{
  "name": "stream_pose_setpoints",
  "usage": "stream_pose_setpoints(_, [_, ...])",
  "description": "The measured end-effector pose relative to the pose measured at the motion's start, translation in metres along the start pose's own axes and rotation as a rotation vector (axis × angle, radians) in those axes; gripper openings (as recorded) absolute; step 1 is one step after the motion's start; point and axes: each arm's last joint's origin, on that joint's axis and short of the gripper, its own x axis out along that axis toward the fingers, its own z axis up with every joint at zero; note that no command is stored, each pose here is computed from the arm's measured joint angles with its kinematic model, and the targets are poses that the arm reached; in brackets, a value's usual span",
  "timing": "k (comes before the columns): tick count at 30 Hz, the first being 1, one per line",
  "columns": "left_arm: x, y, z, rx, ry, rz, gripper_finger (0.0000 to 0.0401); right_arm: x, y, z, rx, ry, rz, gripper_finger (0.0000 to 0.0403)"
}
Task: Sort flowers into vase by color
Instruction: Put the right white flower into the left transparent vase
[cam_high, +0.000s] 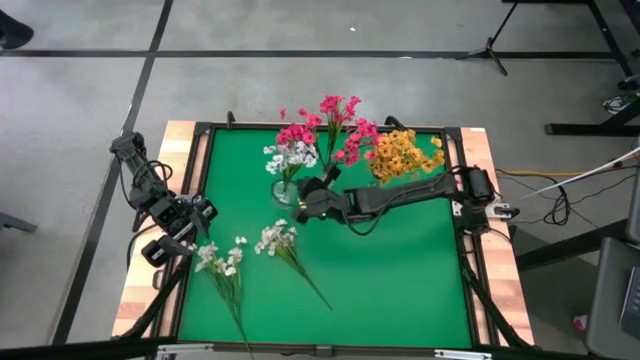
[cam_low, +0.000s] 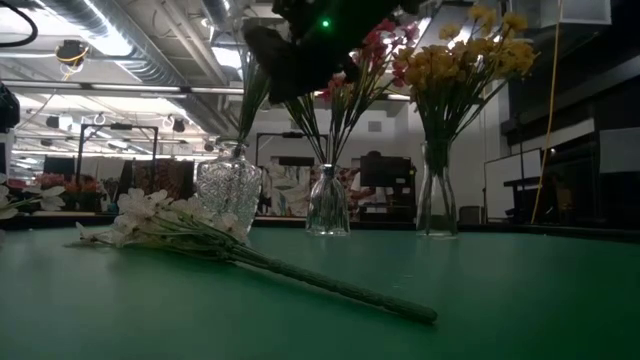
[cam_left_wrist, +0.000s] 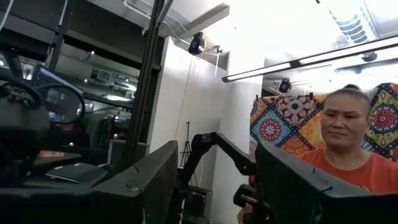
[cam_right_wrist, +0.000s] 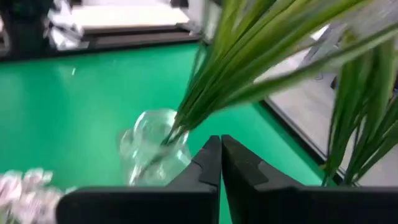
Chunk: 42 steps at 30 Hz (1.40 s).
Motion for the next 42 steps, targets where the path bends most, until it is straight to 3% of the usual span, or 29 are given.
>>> stream_pose_setpoints(12, [0.000, 0.000, 0.000, 0.001, 0.002, 0.001, 0.0214, 0.017, -0.019, 0.019, 0.112, -0.124, 0.052, 0.0009])
stream_pose_setpoints(17, [0.000, 0.000, 0.000, 0.000, 0.001, 0.000, 0.0214, 0.022, -0.023, 0.029, 0.064, -0.208, 0.222, 0.0005])
stream_pose_setpoints(25, [0.000, 0.000, 0.000, -0.001, 0.002, 0.000, 0.0214, 0.022, -0.025, 0.034, 0.040, -0.254, 0.210, 0.0007])
stream_pose_setpoints(35, [0.000, 0.000, 0.000, -0.003, 0.002, -0.004, 0.0214, -0.021, -0.009, 0.039, -0.084, -0.217, 0.194, 0.0007])
stream_pose_setpoints(39, [0.000, 0.000, 0.000, -0.012, 0.002, -0.006, 0.0214, -0.044, -0.001, 0.035, -0.105, -0.149, 0.242, 0.0009])
stream_pose_setpoints(42, [0.000, 0.000, 0.000, -0.018, 0.004, -0.006, 0.0214, -0.060, 0.012, 0.026, -0.073, -0.076, 0.328, 0.0034])
